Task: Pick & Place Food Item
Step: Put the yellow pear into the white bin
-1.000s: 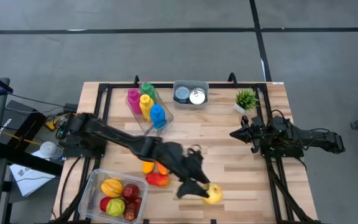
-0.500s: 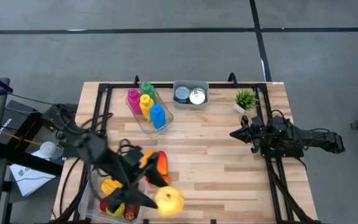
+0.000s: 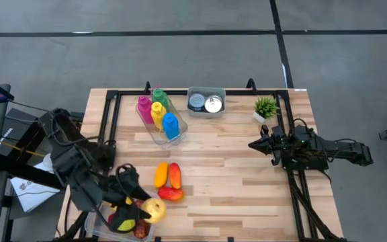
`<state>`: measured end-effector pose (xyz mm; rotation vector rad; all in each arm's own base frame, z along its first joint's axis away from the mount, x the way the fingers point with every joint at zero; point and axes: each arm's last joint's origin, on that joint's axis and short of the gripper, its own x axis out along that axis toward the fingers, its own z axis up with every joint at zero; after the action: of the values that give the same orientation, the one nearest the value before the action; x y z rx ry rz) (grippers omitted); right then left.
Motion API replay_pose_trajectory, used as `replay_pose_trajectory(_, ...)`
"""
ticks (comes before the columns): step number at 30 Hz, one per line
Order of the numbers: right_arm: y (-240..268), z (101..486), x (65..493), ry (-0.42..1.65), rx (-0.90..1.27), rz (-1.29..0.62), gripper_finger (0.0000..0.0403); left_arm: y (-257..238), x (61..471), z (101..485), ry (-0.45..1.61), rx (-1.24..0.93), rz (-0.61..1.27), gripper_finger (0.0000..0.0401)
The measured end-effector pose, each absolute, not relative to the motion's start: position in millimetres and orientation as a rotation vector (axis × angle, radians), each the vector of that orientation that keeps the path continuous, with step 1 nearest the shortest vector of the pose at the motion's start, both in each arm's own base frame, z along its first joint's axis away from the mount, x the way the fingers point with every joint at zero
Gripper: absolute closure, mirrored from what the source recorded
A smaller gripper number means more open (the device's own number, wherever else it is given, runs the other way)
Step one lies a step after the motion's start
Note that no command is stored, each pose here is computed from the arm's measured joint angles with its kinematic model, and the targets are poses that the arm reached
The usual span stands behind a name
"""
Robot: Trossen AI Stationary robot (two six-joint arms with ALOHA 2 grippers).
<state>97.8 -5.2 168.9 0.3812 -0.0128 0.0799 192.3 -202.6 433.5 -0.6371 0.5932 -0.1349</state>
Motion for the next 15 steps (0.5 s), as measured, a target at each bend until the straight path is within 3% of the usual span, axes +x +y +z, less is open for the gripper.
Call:
replay_pose_trajectory(8, -5, 169, 98, -0.013, 0.381, 0.08, 0.0391, -201, 166, 380, 0.923, -0.6, 0.142, 0.0157)
replay_pose_trajectory(15, -5, 169, 98, -0.013, 0.381, 0.08, 0.0391, -210, 147, 333, 1.206, -0.57, 0.189, 0.0157)
